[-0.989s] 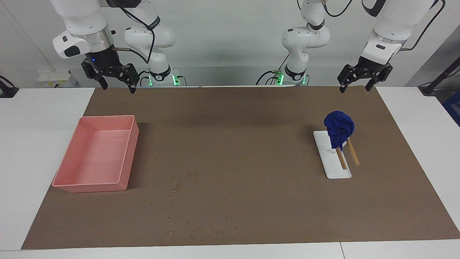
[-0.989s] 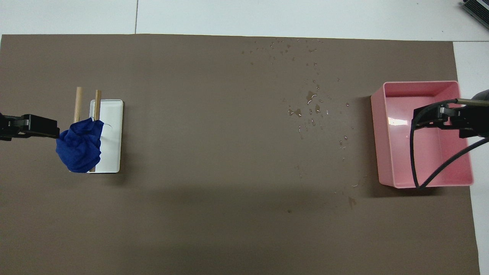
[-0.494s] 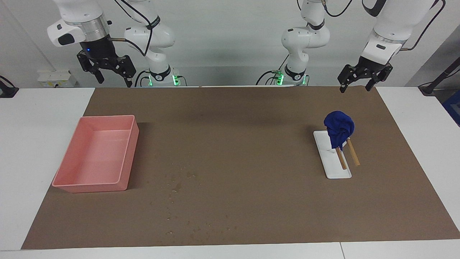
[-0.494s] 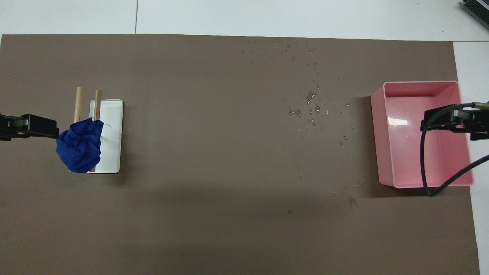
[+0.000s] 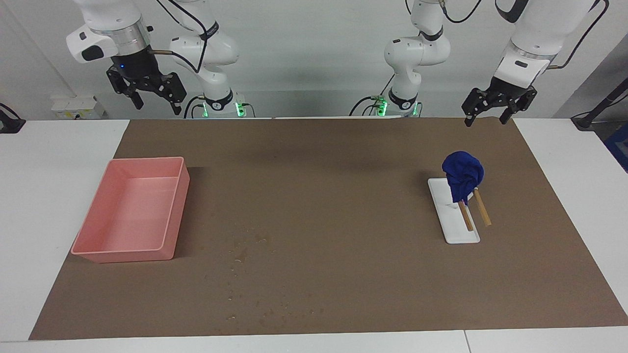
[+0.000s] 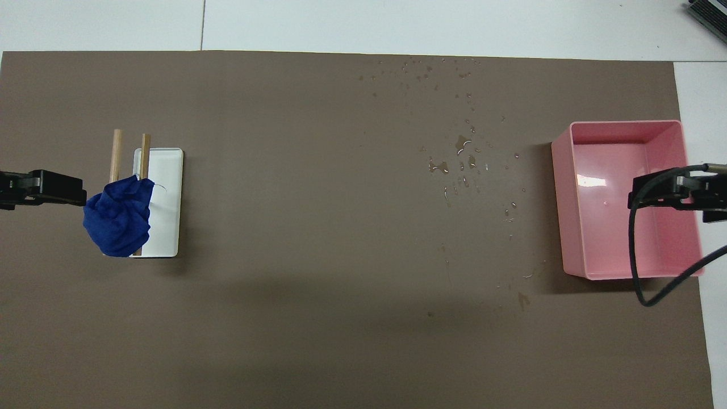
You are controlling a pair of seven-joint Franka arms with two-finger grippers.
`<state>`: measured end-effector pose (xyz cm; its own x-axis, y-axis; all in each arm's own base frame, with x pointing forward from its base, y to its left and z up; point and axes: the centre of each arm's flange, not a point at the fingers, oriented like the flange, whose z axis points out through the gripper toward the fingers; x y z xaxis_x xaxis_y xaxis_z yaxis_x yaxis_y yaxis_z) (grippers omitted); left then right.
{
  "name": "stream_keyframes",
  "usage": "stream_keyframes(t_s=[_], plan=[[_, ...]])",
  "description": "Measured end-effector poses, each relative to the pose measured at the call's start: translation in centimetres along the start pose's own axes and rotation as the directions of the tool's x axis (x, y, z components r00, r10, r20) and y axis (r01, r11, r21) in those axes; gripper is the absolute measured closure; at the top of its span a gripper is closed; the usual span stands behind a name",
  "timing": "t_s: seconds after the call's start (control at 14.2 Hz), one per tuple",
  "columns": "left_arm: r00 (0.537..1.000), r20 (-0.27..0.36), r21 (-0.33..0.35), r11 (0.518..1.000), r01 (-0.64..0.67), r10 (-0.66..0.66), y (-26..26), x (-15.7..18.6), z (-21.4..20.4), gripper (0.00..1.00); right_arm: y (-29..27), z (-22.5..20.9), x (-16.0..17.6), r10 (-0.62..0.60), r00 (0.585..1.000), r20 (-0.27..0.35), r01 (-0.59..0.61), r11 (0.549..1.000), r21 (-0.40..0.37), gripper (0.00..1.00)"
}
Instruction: Wipe water with towel using both arms
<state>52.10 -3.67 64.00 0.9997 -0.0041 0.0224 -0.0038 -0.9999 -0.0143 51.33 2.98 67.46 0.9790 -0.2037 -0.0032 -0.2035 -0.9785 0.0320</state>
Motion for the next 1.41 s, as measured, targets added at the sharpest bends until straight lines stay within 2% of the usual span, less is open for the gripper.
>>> stream_keyframes(t_s=[0.42, 0.64, 0.85, 1.06, 1.2, 1.41], plan=[[1.000, 0.008, 0.001, 1.000, 0.016, -0.016, -0.9, 0.0, 0.5, 0.00, 0.0, 1.1, -0.9, -0.005, 1.000, 0.028, 0.005, 1.000, -0.009, 0.00], [0.999, -0.026, 0.000, 0.999, 0.034, -0.034, -1.8, 0.1, 1.5, 0.00, 0.0, 1.3, -1.2, -0.005, 0.999, 0.032, 0.005, 1.000, -0.010, 0.00], [0.997, -0.072, 0.003, 1.000, 0.022, -0.022, -3.3, 0.1, 3.4, 0.00, 0.0, 1.3, -1.2, -0.005, 0.999, 0.032, 0.005, 1.000, -0.010, 0.00], [0.994, -0.093, 0.018, 0.999, -0.047, 0.049, -7.4, 0.3, 5.7, 0.00, 0.0, 1.3, -1.2, -0.005, 0.999, 0.032, 0.005, 1.000, -0.010, 0.00], [0.994, -0.098, 0.023, 0.999, -0.043, 0.045, -9.7, 0.2, 8.1, 0.00, 0.0, 1.3, -1.2, -0.005, 0.999, 0.032, 0.005, 1.000, -0.010, 0.00], [0.996, -0.086, 0.016, 1.000, 0.014, -0.013, -9.9, -0.2, 12.1, 0.00, 0.1, 1.3, -1.2, -0.004, 0.999, 0.032, 0.004, 1.000, -0.010, 0.00]])
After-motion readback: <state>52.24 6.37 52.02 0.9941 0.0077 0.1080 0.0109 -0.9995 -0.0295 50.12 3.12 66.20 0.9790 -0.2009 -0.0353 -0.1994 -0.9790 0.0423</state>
